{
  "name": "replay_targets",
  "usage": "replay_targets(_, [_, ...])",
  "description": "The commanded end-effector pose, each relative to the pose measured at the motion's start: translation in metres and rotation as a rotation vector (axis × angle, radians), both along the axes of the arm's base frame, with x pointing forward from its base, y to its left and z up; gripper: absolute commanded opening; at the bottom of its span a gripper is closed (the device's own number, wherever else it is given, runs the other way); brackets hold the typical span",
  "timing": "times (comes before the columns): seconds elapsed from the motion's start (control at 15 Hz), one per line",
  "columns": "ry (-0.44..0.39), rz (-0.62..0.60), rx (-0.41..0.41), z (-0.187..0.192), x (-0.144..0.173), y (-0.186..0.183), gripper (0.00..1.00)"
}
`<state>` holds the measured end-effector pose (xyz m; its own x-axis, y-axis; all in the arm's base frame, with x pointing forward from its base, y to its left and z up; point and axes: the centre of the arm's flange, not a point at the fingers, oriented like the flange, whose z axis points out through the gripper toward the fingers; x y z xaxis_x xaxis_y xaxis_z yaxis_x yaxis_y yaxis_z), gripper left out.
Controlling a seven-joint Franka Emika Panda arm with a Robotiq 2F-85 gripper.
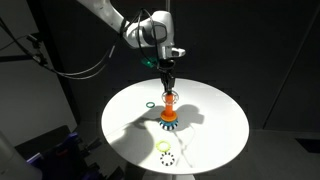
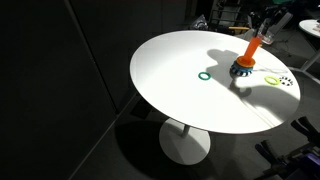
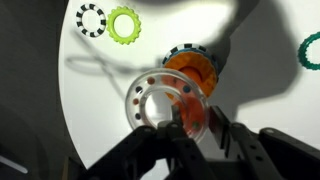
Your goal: Put the clear band through the pole
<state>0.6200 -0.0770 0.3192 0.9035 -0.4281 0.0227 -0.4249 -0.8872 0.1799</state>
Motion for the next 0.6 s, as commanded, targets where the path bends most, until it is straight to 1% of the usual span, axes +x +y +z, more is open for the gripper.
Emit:
replay_targets(0.0, [0.015, -0.013, 0.013, 0.0053, 0.0072, 0.0025, 0.67])
replay_targets(0.2, [0.017, -0.012, 0.011, 0.004, 0.007, 0.003, 0.92])
replay_targets(0.27, [0.016, -0.012, 0.011, 0.0038, 0.007, 0.0031, 0.98])
replay_targets(0.33, [0.016, -0.012, 0.012, 0.0038, 0.007, 0.0032, 1.0])
replay_targets(0.53, [0.016, -0.011, 0.014, 0.0035, 0.0073, 0.0034, 1.0])
